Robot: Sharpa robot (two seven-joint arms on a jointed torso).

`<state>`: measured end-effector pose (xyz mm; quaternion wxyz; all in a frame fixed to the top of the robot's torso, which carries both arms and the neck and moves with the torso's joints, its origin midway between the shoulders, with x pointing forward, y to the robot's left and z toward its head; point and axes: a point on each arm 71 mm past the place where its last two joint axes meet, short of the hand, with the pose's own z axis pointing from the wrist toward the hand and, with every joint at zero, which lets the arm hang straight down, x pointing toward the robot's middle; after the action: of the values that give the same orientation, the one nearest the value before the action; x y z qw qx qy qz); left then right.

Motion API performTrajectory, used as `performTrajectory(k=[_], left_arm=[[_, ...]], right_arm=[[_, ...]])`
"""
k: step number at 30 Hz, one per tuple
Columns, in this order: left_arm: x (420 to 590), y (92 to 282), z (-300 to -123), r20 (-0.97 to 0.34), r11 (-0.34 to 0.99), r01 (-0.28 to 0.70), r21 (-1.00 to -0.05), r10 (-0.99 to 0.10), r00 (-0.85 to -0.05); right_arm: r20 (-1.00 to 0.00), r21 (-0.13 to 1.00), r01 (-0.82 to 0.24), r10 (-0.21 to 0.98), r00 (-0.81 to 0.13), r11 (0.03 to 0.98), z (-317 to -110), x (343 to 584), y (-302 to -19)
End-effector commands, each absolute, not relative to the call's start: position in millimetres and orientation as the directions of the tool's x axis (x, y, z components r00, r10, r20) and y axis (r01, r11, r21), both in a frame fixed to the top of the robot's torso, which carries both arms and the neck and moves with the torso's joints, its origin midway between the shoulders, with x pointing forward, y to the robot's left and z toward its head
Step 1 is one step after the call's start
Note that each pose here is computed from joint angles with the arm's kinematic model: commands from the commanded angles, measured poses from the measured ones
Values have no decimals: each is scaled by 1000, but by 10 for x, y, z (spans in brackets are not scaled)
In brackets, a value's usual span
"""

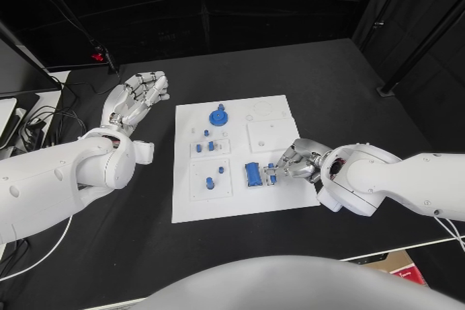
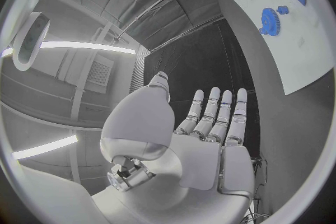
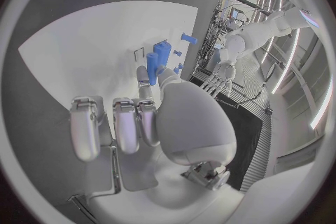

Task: Assemble the parts on the task board

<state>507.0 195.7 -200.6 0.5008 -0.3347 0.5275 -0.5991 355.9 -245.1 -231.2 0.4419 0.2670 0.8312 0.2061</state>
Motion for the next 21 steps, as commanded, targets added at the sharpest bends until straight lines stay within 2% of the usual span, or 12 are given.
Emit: performTrajectory(k=[1, 21], left_arm=[[5064, 1943, -1965, -122, 38, 288, -957, -951, -283], [5066, 1929, -1965, -122, 37, 288, -957, -951, -285]], right_arm=[[-683, 507, 224, 547, -485, 832, -2310, 3566, -2435], [-733, 427, 150, 438, -519, 892, -2333, 3598, -2346]])
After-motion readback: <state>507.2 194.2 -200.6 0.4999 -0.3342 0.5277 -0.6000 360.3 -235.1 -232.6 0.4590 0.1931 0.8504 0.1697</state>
